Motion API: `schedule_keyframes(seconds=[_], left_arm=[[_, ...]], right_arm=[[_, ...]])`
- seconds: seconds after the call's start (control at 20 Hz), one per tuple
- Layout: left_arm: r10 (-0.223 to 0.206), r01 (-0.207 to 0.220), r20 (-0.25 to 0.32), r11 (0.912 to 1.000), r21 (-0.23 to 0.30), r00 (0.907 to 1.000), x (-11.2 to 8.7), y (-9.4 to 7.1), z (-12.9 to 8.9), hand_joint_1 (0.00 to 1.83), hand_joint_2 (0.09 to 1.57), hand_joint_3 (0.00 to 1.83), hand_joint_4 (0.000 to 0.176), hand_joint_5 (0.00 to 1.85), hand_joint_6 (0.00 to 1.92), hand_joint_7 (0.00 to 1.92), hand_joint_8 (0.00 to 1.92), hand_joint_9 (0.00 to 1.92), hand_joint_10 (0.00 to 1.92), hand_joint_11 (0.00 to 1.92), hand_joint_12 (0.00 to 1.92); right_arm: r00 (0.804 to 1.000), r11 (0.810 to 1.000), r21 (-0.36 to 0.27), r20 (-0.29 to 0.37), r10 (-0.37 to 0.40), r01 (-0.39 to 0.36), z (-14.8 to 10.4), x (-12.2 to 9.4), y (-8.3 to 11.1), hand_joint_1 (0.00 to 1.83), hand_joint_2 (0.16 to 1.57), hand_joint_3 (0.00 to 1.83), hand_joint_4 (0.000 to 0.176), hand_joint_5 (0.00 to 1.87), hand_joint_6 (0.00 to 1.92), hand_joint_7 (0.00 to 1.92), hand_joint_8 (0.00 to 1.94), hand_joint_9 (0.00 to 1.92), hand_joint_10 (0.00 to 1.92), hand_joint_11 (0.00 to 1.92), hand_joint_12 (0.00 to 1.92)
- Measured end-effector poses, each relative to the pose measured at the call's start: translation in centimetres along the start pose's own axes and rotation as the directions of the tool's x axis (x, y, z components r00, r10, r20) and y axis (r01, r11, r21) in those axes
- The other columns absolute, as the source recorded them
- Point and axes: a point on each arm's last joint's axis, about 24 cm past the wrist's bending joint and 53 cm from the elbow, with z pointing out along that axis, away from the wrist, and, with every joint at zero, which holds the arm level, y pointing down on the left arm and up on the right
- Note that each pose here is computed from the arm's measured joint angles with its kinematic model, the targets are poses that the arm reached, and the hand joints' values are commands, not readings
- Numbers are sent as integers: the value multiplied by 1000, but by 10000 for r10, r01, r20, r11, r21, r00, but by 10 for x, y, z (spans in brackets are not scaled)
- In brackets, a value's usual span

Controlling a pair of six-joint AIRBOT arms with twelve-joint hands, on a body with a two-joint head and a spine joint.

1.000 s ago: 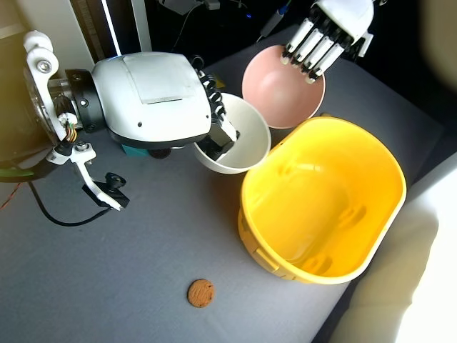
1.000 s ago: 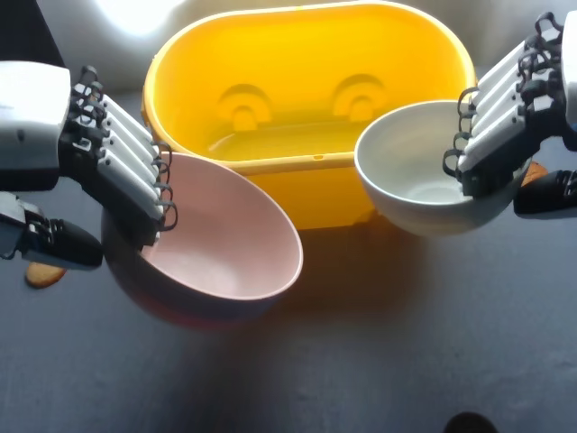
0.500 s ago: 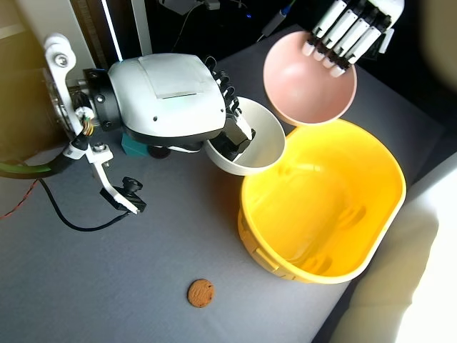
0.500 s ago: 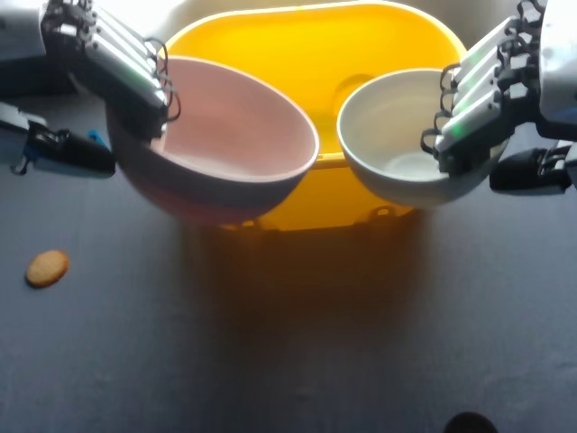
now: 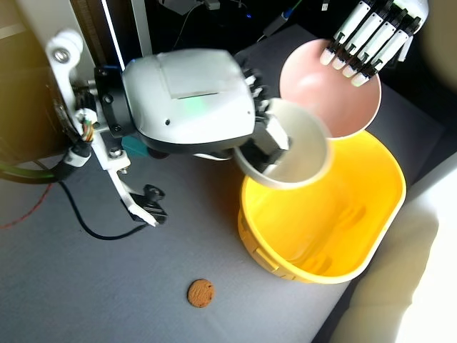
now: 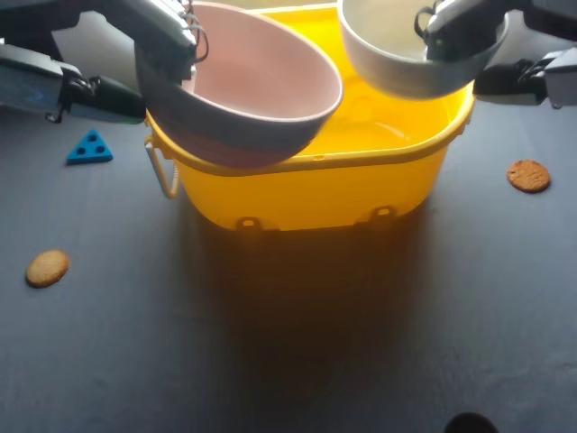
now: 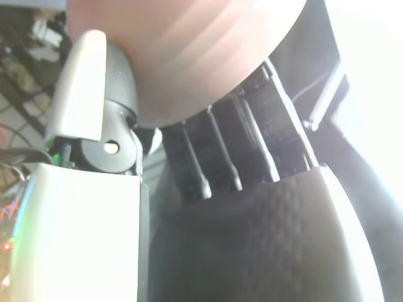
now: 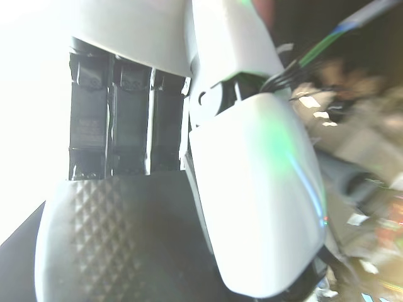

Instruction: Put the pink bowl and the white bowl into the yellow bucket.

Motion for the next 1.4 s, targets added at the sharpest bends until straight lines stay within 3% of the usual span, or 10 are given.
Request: schedule_keyframes(seconds=[0.1,0.2,0.3,0.35,0.55,0.7,0.8,1.05,1.15,1.4], left_arm=[[105,-105,-39,9999,-30,9999,0,3,2,1370,1143,2,0,844,982,965,1261,848,1154,776,1094],[189,-190,-156,9998,-60,9997,3,8,8,1368,1149,2,0,830,995,949,1263,844,1196,788,1099],[252,-252,-222,9997,-20,9994,5,12,14,1368,1150,0,0,844,955,933,1280,848,1217,785,1130],[324,-325,-259,9995,-50,9991,6,15,17,1373,1131,0,0,878,952,967,1174,887,1171,785,1104],[467,-472,-276,9988,-153,9985,7,25,27,1373,1134,0,0,877,929,964,1224,877,1160,800,1087],[585,-591,-280,9980,-228,9979,7,30,31,1368,1150,0,0,837,1003,936,1253,848,1212,773,1122],[594,-605,-313,9976,-328,9977,8,36,32,1366,1158,0,0,843,918,908,1334,838,1243,789,1130],[795,-818,-342,9940,-722,9962,7,54,33,1370,1142,0,0,860,940,952,1247,860,1191,788,1093],[853,-878,-339,9926,-838,9958,6,61,33,1368,1153,2,0,837,945,935,1327,839,1196,793,1093],[988,-1012,-259,9882,-1146,9948,0,75,33,1368,1150,0,0,847,942,933,1297,848,1208,792,1111]], right_arm=[[9998,9999,152,-222,5,-2,4,9,-6,1388,1074,1,0,977,917,1077,792,1025,1044,934,1094],[9996,9988,405,21,282,-282,10,6,-18,1385,1084,3,0,947,960,1056,833,1004,1076,918,1112],[9980,9961,666,267,566,-582,17,3,-32,1391,1065,1,0,996,881,1105,752,1038,1023,945,1096],[9972,9939,850,292,682,-705,20,5,-40,1389,1070,1,0,982,907,1089,782,1028,1035,936,1103],[9971,9884,1317,155,739,-753,23,14,-60,1387,1077,0,0,963,938,1084,784,1017,1056,927,1126],[9968,9872,1387,208,767,-789,24,13,-64,1387,1080,0,0,967,922,1063,817,1015,1071,910,1148],[9979,9883,1382,178,623,-642,25,14,-63,1391,1064,0,0,995,876,1112,750,1039,1023,939,1122],[9988,9896,1360,-13,484,-477,23,23,-64,1389,1073,0,0,975,901,1079,799,1029,1053,929,1143],[9988,9896,1350,-30,497,-488,24,24,-64,1389,1074,0,0,963,917,1081,791,1034,1047,925,1141],[9985,9906,1260,-75,548,-534,23,28,-62,1390,1071,0,0,969,875,1076,801,1063,1031,950,1142]])
